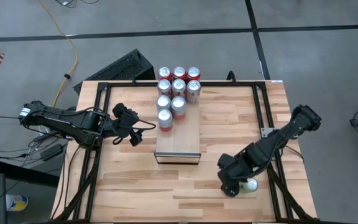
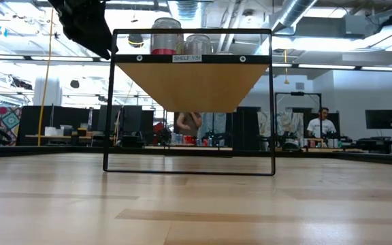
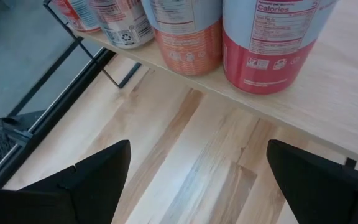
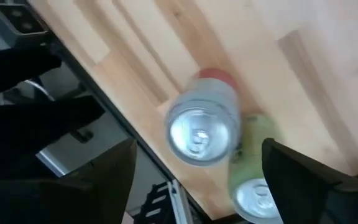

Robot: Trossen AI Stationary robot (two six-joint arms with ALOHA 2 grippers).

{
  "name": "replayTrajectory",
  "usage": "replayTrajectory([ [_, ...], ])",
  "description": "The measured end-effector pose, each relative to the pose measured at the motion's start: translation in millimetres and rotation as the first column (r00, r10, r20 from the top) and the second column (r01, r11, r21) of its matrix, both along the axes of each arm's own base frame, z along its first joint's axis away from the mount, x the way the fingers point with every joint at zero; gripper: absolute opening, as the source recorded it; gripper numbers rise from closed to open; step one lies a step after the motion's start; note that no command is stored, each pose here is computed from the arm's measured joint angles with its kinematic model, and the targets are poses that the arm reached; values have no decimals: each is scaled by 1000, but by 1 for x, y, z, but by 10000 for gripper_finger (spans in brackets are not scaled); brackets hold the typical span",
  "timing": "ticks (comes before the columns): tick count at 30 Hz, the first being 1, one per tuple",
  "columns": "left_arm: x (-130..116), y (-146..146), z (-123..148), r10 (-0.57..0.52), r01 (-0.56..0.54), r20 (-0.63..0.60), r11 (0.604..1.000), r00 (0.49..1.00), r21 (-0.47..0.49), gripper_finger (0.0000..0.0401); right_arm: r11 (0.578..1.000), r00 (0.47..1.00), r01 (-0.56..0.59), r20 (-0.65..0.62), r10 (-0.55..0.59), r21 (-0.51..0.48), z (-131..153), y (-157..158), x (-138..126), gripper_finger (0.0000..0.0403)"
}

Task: Place canned beverage on shelf
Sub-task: Put the pink-white soda can on the shelf aligned with the other pink-white soda can

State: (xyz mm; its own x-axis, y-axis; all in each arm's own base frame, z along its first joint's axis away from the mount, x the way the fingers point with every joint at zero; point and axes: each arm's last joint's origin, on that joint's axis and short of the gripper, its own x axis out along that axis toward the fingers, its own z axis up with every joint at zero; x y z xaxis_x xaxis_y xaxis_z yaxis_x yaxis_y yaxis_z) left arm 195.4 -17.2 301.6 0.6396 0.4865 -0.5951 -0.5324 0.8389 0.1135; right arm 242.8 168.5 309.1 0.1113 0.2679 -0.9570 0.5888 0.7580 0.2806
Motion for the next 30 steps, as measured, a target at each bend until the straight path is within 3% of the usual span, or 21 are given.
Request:
replayTrajectory([
  [4, 0, 0, 0, -3, 3, -2, 1000, 1000, 2, 363, 1000, 999, -28, 17, 28, 13, -9, 14, 5, 323],
  [11, 0, 0, 0, -12, 12, -9, 1000, 1000, 12, 363, 996, 998, -68, -12, 68, -64, -25, 30, 5, 327],
  [20, 0, 0, 0, 1, -1, 0, 1000, 1000, 2, 363, 984, 997, -71, 0, 72, -162, -27, 26, 3, 327],
  [30, 0, 0, 0, 13, -13, 9, 1000, 1000, -9, 363, 985, 998, -62, -3, 63, -161, -41, 27, 1, 327],
])
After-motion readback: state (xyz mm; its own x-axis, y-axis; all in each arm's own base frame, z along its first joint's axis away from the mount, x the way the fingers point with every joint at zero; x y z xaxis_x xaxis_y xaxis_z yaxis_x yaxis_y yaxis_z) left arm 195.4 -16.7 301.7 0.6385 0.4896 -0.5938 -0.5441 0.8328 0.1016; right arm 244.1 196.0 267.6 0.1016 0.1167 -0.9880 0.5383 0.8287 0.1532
